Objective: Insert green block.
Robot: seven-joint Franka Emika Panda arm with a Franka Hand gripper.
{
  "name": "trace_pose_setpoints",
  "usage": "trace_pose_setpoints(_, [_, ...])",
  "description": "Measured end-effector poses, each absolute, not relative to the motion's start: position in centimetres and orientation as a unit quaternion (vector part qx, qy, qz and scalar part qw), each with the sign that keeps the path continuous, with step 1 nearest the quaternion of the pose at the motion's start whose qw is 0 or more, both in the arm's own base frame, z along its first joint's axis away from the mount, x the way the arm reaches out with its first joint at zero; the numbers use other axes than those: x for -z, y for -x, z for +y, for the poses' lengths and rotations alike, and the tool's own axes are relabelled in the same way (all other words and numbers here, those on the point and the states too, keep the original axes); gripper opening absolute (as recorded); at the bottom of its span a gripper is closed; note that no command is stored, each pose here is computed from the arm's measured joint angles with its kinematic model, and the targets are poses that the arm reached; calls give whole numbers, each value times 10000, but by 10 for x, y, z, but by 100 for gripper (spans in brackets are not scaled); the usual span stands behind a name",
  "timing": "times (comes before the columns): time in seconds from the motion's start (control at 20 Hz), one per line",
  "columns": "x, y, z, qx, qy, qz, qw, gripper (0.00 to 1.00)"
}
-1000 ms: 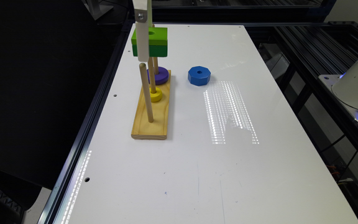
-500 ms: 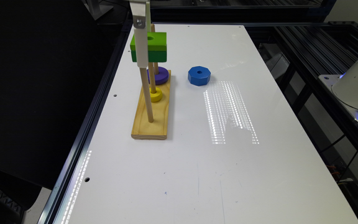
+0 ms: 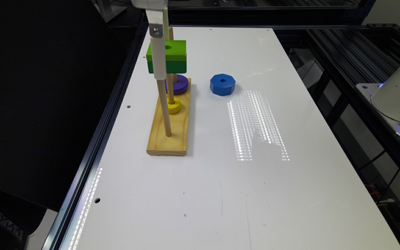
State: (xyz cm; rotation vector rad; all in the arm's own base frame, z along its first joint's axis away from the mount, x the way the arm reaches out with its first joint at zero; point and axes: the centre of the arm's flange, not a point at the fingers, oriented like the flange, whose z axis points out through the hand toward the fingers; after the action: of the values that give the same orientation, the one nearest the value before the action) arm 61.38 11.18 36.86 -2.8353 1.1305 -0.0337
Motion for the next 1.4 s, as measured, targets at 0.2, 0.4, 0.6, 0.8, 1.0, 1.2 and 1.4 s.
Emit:
trace_pose_setpoints(0.2, [-368,-614,112,110,9279,3700,445,0])
trace_pose_setpoints(0.4, [-369,-614,112,111,9279,3700,445,0])
trace_pose_setpoints(0.6, [-362,-615,112,84,9280,3700,435,0])
trace_pose_setpoints(0.8, [-360,-615,112,78,9280,3700,434,0])
trace_pose_setpoints(1.0, [-360,-615,112,78,9280,3700,434,0])
trace_pose_setpoints(1.2, [-360,-615,112,76,9280,3700,433,0])
trace_pose_setpoints(1.4, [-359,-615,112,72,9280,3700,431,0])
